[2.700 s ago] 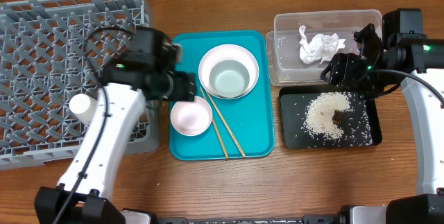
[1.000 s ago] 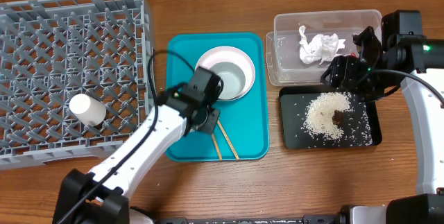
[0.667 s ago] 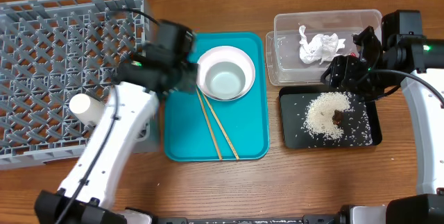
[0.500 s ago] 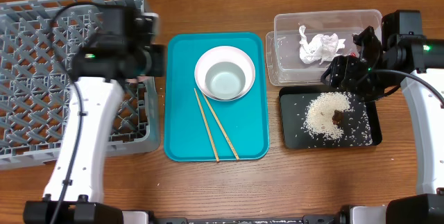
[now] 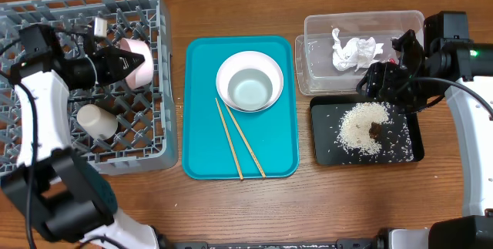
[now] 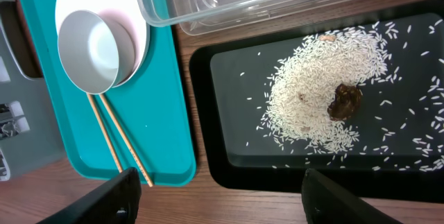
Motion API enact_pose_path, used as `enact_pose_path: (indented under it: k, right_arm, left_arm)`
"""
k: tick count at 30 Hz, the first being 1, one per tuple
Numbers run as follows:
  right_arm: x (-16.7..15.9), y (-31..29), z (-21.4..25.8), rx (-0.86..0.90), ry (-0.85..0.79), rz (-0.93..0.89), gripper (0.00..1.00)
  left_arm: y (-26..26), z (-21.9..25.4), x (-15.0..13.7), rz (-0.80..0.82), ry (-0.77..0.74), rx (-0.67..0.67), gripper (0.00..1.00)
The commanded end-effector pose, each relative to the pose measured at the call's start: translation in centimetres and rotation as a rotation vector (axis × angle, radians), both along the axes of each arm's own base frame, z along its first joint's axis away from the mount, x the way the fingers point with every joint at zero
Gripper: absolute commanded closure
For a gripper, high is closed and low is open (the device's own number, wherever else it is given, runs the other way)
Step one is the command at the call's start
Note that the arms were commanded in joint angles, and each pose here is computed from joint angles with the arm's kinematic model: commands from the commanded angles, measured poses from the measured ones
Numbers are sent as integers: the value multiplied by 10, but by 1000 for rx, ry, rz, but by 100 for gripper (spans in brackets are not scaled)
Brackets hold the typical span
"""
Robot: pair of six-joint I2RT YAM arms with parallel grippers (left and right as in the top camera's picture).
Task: Sort waste into correct bins and load items into the dishwasher
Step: 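Place the pink bowl into the dish rack with the left gripper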
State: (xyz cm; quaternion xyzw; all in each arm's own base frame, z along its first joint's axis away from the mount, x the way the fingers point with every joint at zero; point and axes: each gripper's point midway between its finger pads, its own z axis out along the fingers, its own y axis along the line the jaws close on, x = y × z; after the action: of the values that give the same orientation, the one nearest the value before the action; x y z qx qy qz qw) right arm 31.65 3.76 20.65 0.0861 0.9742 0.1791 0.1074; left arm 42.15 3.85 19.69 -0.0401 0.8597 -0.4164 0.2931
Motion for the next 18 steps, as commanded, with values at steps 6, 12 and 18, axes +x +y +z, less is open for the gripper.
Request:
enact_pose_path:
  k: [6,12,18]
  right_arm:
    - [1,-1,5,-6,-14,-2,24]
    - [-1,-1,5,-5,-7,-2,25]
    - [-1,-1,5,-5,-6,-2,25]
  left_arm:
    - [32,-2,10,-12,-114,-283,96]
    - [51,-29,9,42,-46,-325,96]
    - [82,-49,-2,141,39,-258,96]
